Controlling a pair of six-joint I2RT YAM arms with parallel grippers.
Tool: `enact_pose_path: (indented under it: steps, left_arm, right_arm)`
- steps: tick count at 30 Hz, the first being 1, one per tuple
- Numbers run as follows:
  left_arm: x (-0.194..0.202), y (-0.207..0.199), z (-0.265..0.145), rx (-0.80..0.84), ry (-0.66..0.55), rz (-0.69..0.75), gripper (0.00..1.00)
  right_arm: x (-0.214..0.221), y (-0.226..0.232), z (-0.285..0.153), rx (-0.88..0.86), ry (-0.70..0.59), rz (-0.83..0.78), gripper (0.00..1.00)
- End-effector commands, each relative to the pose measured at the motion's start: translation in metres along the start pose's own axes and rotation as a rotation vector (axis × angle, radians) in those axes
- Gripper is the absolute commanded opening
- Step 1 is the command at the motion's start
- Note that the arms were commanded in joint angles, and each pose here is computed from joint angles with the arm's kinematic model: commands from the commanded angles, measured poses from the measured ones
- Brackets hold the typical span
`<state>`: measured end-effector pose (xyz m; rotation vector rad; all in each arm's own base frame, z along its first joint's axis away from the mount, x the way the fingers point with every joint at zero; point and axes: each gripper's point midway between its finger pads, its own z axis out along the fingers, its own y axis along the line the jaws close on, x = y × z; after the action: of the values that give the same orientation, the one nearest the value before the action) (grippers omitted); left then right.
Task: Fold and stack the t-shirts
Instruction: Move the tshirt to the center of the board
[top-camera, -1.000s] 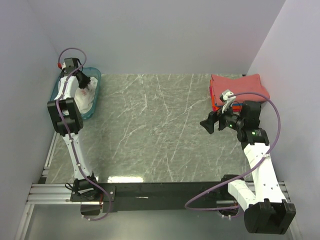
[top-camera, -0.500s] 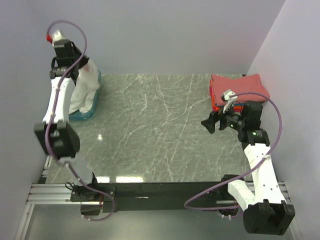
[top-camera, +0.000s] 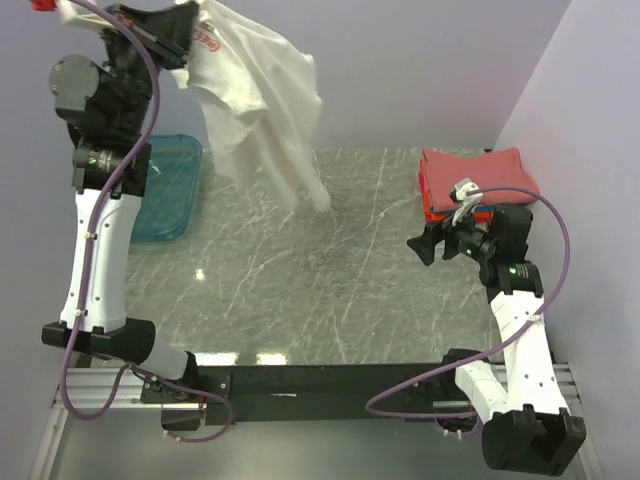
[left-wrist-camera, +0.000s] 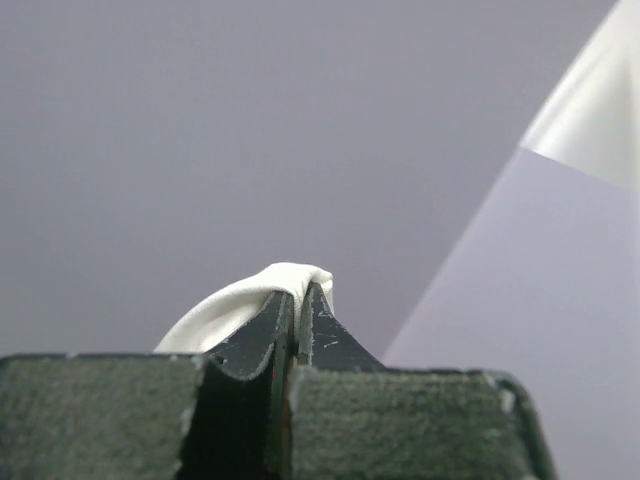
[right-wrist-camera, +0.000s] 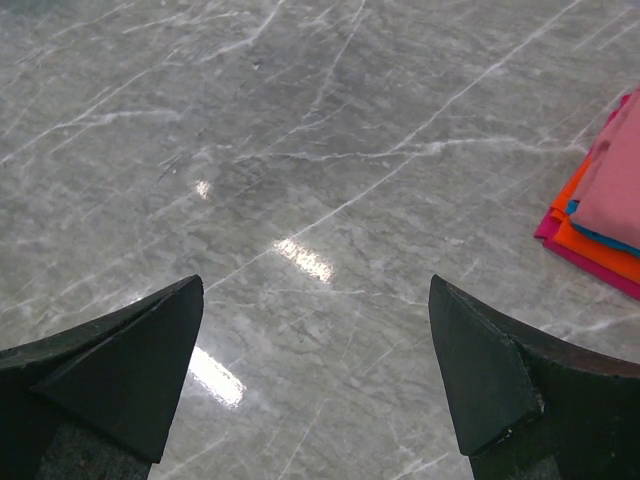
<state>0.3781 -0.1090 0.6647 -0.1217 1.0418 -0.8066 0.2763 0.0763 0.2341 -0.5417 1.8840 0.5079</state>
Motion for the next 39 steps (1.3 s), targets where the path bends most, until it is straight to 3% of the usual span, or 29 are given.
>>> enact_pose_path:
  steps: [1, 3, 8, 12, 15, 18, 26, 27, 30, 39]
  left_arm:
    - [0.039, -0.008, 0.002, 0.081, 0.099, -0.099, 0.01]
    - [0.053, -0.023, -0.008, 0.149, 0.144, -0.122, 0.0]
    - [0.167, -0.028, -0.056, 0.274, 0.433, -0.205, 0.0]
    - [0.296, -0.006, -0.129, 0.258, 0.743, -0.262, 0.0]
    - [0.357, -0.005, -0.178, 0.256, 0.889, -0.275, 0.0]
    - [0.392, -0.005, -0.212, 0.224, 0.98, -0.241, 0.0]
    - [0.424, 0.022, -0.246, 0.038, 1.045, -0.064, 0.07]
    - [0.422, 0.035, -0.246, -0.031, 1.028, -0.027, 0.14]
    - [0.407, 0.057, -0.248, -0.146, 0.99, 0.06, 0.59]
    - [0.326, 0.089, -0.229, -0.339, 0.807, 0.316, 0.91]
  right_arm:
    - [-0.017, -0.004, -0.007, 0.024, -0.06, -0.042, 0.99]
    - [-0.017, -0.005, -0.009, 0.028, -0.064, -0.044, 1.0]
    - [-0.019, -0.008, -0.013, 0.042, -0.074, -0.048, 1.0]
    - [-0.017, -0.009, -0.012, 0.043, -0.071, -0.043, 1.0]
    - [-0.015, -0.011, -0.011, 0.044, -0.065, -0.039, 1.0]
    - [-0.015, -0.011, -0.011, 0.042, -0.061, -0.039, 1.0]
    - [-0.009, -0.012, -0.007, 0.03, -0.044, -0.032, 1.0]
    - [-0.008, -0.011, -0.007, 0.021, -0.044, -0.036, 1.0]
    - [-0.007, -0.007, -0.007, 0.003, -0.048, -0.042, 1.0]
    - [0.001, 0.0, -0.002, -0.061, -0.036, -0.042, 1.0]
